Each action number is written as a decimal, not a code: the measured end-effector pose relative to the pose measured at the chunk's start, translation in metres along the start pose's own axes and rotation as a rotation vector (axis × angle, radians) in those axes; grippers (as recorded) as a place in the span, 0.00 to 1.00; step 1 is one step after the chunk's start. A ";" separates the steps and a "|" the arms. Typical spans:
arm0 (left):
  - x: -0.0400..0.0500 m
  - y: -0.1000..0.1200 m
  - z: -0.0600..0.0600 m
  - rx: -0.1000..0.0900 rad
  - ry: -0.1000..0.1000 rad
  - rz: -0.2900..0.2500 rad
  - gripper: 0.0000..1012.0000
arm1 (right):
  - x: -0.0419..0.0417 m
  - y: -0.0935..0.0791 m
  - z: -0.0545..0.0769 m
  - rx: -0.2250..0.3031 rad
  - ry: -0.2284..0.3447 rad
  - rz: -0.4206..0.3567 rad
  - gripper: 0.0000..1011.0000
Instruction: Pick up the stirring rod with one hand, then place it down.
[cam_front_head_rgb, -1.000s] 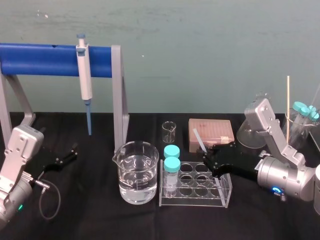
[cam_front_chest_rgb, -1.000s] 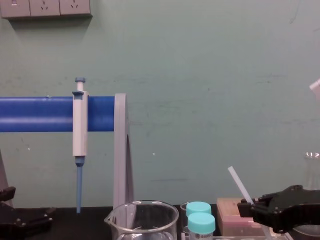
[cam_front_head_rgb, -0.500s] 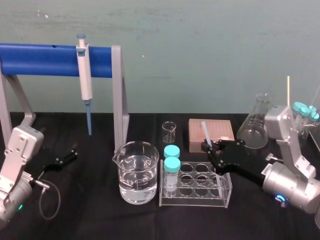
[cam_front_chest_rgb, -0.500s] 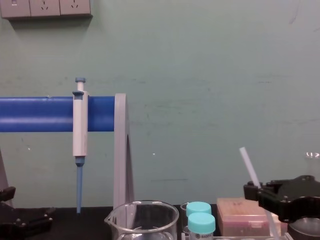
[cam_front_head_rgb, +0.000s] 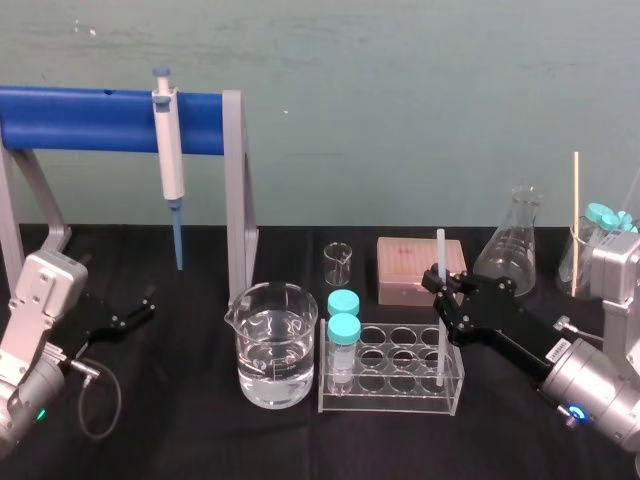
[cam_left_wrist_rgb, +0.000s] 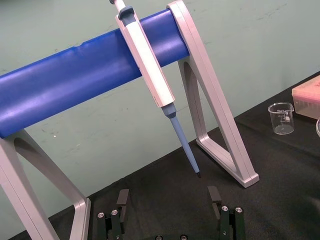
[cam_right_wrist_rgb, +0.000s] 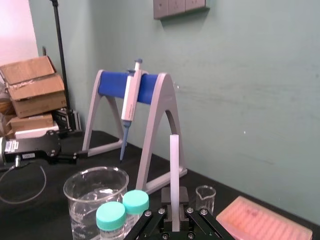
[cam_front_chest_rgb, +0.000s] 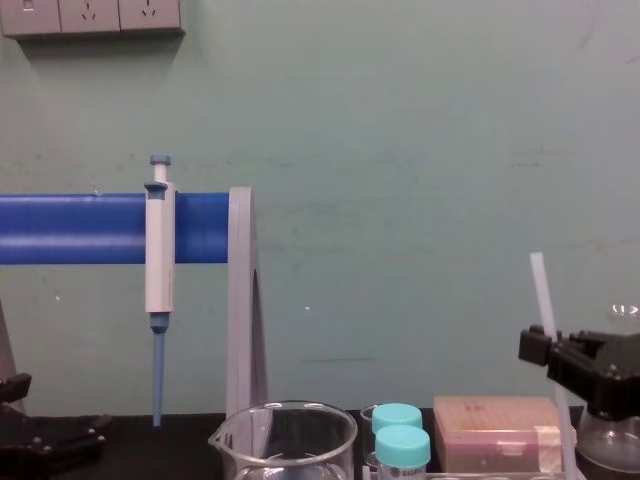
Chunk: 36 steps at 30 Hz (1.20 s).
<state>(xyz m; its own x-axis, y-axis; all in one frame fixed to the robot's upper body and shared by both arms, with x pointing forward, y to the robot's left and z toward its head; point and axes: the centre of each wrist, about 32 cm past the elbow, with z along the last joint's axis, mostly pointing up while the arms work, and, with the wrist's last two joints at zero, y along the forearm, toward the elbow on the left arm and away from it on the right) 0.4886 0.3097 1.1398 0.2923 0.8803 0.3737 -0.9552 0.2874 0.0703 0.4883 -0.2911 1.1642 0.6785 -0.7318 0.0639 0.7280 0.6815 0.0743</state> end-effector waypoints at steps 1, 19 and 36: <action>0.0000 0.000 0.000 0.000 0.000 0.000 0.99 | 0.0003 0.000 0.001 0.005 -0.003 0.001 0.07; 0.0000 0.000 0.000 0.000 0.000 0.000 0.99 | 0.0174 0.006 0.052 0.171 -0.124 0.020 0.07; 0.0000 0.000 0.000 0.000 0.000 0.000 0.99 | 0.0203 0.008 0.056 0.175 -0.133 0.016 0.07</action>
<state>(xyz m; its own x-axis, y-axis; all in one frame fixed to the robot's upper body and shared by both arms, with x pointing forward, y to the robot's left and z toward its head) 0.4886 0.3097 1.1398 0.2922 0.8803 0.3738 -0.9553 0.2873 0.0702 0.5023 -0.3008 1.2216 0.6623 -0.7230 0.1966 0.6816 0.6903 0.2426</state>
